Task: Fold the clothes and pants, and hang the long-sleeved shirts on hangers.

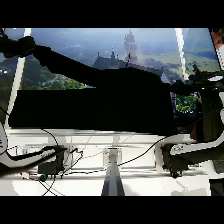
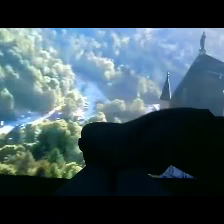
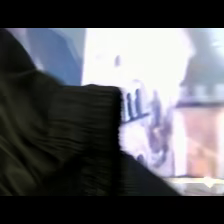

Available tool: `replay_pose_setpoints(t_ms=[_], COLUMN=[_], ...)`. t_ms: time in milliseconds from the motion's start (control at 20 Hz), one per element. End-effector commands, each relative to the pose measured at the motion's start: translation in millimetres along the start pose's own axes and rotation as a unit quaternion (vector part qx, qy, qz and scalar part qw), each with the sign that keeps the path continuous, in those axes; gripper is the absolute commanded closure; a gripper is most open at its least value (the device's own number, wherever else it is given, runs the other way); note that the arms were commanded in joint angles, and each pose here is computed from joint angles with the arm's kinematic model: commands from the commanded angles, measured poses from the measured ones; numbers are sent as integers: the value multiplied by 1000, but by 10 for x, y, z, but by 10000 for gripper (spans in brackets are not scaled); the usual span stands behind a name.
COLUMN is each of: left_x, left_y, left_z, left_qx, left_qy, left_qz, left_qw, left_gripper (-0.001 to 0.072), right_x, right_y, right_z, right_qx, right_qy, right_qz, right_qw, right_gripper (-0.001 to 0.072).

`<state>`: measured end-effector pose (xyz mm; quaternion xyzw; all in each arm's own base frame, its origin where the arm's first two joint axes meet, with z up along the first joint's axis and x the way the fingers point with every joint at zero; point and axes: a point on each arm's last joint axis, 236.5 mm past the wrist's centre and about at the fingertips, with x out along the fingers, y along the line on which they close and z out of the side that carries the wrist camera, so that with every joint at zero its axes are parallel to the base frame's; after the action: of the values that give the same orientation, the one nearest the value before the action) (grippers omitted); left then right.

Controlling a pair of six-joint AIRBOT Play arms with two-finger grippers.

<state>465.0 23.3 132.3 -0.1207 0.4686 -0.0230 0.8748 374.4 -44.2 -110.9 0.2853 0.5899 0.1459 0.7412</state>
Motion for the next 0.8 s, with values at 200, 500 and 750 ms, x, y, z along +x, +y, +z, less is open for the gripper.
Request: replay_pose_setpoints(t_ms=[200,500,750], left_x=[96,-229,-696], left_y=[22,-278,83], left_z=[-52,-467,-784], left_qx=[-6,-3,57], left_qy=[15,100,134], left_qz=[0,-129,-211], left_qw=[1000,987,966], left_gripper=[698,700,700], right_x=[-245,-868,-1276], right_y=[577,429,269], right_z=[523,838,903], right_qx=[-104,-201,-227], right_qy=[-81,-133,-151], right_qz=[70,-75,-177], right_qw=[989,968,946], right_gripper=[696,696,696])
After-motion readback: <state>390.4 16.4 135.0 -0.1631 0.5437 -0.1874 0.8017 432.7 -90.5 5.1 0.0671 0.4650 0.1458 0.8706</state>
